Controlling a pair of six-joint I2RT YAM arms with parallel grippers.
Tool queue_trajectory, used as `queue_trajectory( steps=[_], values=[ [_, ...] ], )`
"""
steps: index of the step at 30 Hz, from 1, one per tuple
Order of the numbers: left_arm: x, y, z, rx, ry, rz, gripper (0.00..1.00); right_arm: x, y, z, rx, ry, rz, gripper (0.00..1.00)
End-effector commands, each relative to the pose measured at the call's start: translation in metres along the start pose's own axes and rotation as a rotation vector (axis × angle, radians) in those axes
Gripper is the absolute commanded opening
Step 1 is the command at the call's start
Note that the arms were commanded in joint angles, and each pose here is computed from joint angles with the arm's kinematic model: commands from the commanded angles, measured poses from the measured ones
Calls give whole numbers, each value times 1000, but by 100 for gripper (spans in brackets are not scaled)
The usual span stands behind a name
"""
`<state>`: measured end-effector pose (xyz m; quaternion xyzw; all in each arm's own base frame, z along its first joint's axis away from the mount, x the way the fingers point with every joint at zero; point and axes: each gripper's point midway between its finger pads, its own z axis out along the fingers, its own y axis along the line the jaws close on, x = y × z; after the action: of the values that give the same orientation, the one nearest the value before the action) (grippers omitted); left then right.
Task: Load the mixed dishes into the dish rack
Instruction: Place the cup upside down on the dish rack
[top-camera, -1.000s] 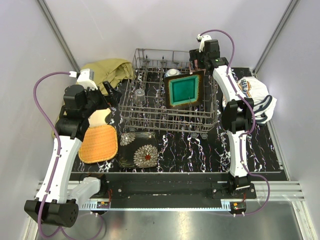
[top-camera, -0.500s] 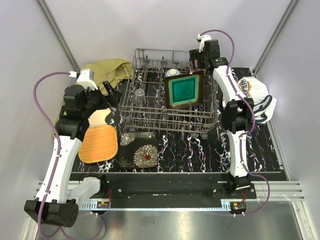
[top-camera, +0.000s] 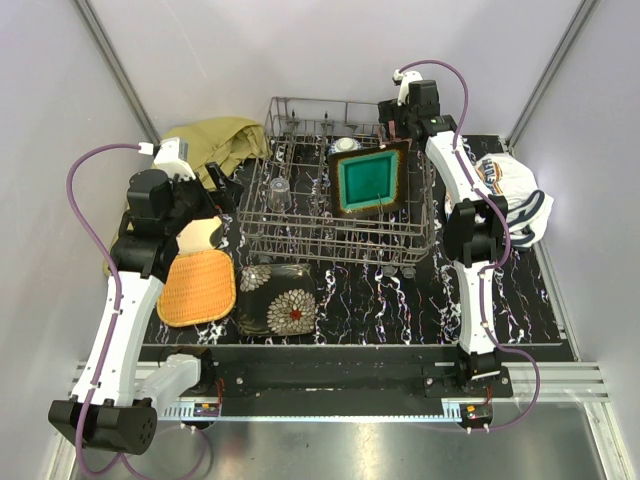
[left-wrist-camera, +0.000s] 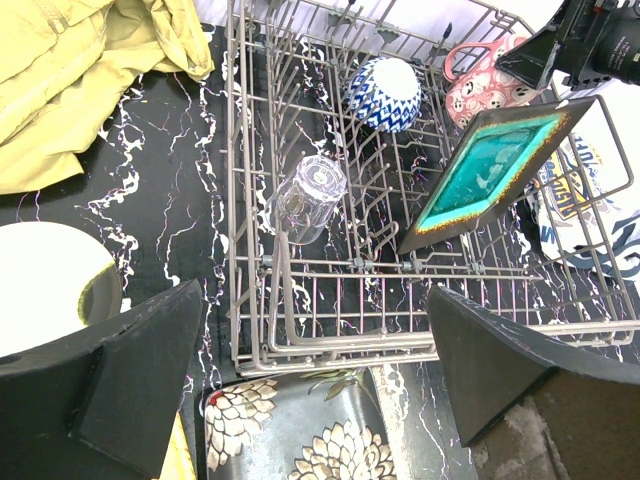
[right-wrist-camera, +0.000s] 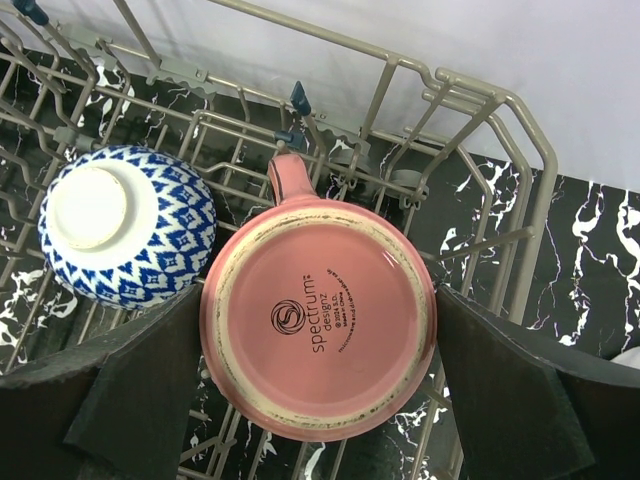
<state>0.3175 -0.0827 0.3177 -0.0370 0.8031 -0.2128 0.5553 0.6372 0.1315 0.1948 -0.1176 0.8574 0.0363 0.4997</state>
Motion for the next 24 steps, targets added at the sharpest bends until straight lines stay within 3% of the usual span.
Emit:
queue_trajectory(
  steps=[1,6,24],
  values=[
    [-14,-3,-3,15,-51,25,99,-4,40,-1,-169,-23,-7,95],
    [-14,-3,-3,13,-55,27,99,-12,40,-4,-170,-43,-8,99],
    [-15,-5,-3,19,-56,26,99,-38,39,-20,-168,-95,-10,100]
  ],
)
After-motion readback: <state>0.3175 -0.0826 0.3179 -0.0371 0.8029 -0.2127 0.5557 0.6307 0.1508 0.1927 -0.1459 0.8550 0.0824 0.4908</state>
